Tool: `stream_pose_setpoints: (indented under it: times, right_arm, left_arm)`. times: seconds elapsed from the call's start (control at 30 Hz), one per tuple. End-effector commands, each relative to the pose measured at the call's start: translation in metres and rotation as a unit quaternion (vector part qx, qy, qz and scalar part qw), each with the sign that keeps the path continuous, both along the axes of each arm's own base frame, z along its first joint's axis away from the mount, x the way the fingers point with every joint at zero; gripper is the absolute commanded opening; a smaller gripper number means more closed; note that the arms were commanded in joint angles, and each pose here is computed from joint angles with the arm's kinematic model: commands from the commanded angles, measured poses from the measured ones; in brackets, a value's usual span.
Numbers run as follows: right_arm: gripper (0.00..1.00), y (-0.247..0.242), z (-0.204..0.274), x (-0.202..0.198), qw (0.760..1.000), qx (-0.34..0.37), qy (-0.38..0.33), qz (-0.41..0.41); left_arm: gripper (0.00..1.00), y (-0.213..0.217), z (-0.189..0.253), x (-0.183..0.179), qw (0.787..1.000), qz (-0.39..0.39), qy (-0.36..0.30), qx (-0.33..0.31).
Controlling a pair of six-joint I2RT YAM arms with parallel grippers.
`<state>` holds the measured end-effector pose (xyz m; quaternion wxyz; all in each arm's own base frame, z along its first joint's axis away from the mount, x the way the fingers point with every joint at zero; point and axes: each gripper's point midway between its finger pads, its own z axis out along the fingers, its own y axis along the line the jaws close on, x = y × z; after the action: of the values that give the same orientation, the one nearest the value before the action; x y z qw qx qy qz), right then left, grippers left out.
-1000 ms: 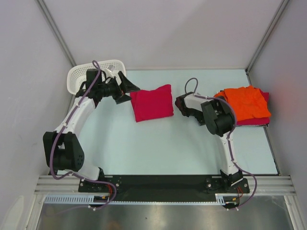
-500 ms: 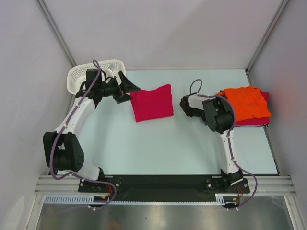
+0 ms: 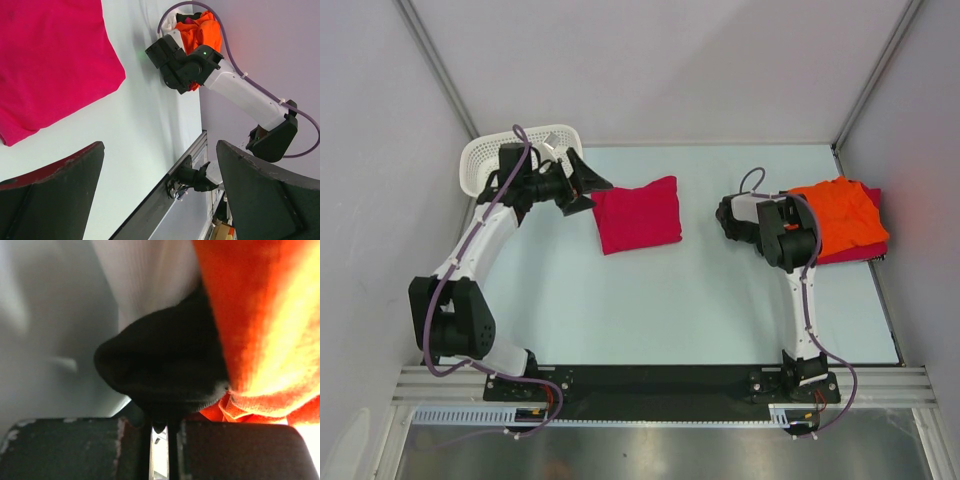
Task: Fold and stack the t-shirts
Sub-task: Smooth out wrinkles on the folded tshirt
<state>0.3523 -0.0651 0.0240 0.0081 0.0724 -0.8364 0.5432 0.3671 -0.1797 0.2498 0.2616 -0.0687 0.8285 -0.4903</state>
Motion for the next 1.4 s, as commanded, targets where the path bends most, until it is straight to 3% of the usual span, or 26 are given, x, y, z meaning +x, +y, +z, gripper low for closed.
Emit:
stream_pose_setpoints:
  times: [0.0, 0.17, 0.43, 0.63, 1.03, 1.07, 1.1, 1.17, 1.2, 1.37]
  right_arm:
    - [0.00, 0.007, -0.022, -0.004, 0.999, 0.048, 0.006, -0.020]
    - [0.00, 0.041, -0.020, 0.005, 0.998, 0.066, 0.004, 0.022]
    - [0.00, 0.134, -0.006, 0.031, 0.989, 0.102, -0.013, 0.102]
    - [0.00, 0.187, -0.009, 0.024, 0.984, 0.118, 0.007, 0.134]
    - [0.02, 0.188, -0.018, -0.023, 0.987, 0.125, 0.026, 0.103]
    - [0.07, 0.190, -0.015, -0.022, 0.986, 0.132, 0.026, 0.101]
    - [0.26, 0.194, -0.011, -0.022, 0.985, 0.140, 0.021, 0.103]
    - [0.69, 0.209, 0.004, -0.021, 0.978, 0.183, 0.008, 0.103]
    - [0.99, 0.218, 0.011, -0.022, 0.974, 0.199, 0.004, 0.109]
    - [1.00, 0.275, 0.074, -0.022, 0.932, 0.330, -0.059, 0.138]
  left_arm:
    - [1.00, 0.000, 0.022, -0.009, 0.999, -0.008, -0.035, -0.009]
    - [1.00, 0.001, 0.022, -0.008, 0.999, -0.005, -0.036, -0.007]
    - [1.00, 0.000, 0.020, -0.010, 0.999, -0.006, -0.033, -0.007]
    - [1.00, 0.000, 0.017, -0.010, 0.999, -0.007, -0.031, -0.007]
    - [1.00, -0.001, 0.015, -0.010, 0.999, -0.011, -0.033, -0.010]
    - [1.00, -0.001, 0.015, -0.010, 0.999, -0.012, -0.035, -0.010]
    - [1.00, 0.000, 0.014, -0.010, 0.999, -0.011, -0.035, -0.008]
    - [1.00, 0.002, 0.013, -0.009, 0.999, -0.005, -0.035, 0.004]
    - [1.00, 0.004, 0.012, -0.009, 0.999, -0.001, -0.036, 0.009]
    - [1.00, 0.008, -0.004, -0.011, 0.999, 0.003, -0.024, 0.033]
